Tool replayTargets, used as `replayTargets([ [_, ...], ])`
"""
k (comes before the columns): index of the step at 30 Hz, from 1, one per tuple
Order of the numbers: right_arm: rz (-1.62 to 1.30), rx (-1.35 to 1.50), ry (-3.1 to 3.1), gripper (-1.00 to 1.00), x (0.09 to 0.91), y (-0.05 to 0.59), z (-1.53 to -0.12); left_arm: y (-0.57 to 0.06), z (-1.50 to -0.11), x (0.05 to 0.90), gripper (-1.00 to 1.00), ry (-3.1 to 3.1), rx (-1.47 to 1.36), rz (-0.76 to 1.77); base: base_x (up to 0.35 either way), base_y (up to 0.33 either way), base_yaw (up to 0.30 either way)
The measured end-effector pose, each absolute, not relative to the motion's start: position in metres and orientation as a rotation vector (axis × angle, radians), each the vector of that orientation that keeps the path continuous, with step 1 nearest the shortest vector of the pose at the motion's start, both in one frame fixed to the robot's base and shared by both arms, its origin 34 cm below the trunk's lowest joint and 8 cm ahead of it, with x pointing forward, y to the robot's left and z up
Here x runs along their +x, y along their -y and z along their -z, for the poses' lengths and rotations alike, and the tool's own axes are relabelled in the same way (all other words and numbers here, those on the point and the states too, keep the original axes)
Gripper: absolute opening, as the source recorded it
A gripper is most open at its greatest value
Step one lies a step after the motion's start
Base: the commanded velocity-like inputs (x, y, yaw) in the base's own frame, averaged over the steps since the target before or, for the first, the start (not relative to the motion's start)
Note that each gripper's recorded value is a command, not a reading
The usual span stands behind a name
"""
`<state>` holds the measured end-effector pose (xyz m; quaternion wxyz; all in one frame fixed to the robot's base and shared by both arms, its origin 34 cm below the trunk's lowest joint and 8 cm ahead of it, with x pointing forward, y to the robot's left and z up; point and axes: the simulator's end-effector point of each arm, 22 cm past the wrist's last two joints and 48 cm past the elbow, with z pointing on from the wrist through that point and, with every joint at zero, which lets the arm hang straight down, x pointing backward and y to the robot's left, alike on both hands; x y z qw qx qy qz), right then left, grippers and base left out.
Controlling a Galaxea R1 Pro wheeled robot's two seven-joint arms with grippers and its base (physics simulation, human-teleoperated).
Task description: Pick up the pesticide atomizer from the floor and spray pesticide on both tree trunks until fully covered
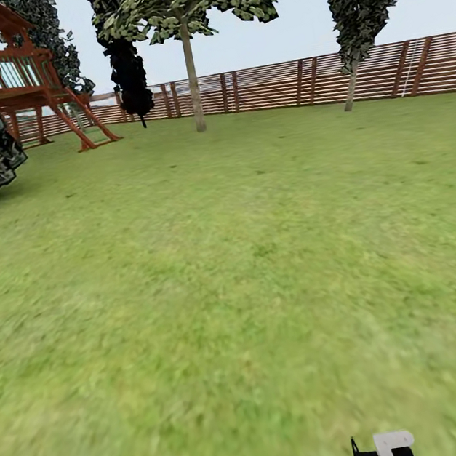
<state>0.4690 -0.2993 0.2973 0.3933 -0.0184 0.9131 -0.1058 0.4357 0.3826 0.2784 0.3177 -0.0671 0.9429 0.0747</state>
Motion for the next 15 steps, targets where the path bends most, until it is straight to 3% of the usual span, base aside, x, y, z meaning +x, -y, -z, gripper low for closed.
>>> replayTargets([
  [15,0.269,-0.047,-2.317,1.00,0.4690,0.2993,-0.2973,-0.3828,-0.2784,0.4356,-1.00,-2.482,-0.176,-0.197,0.339,0.000,0.000],
])
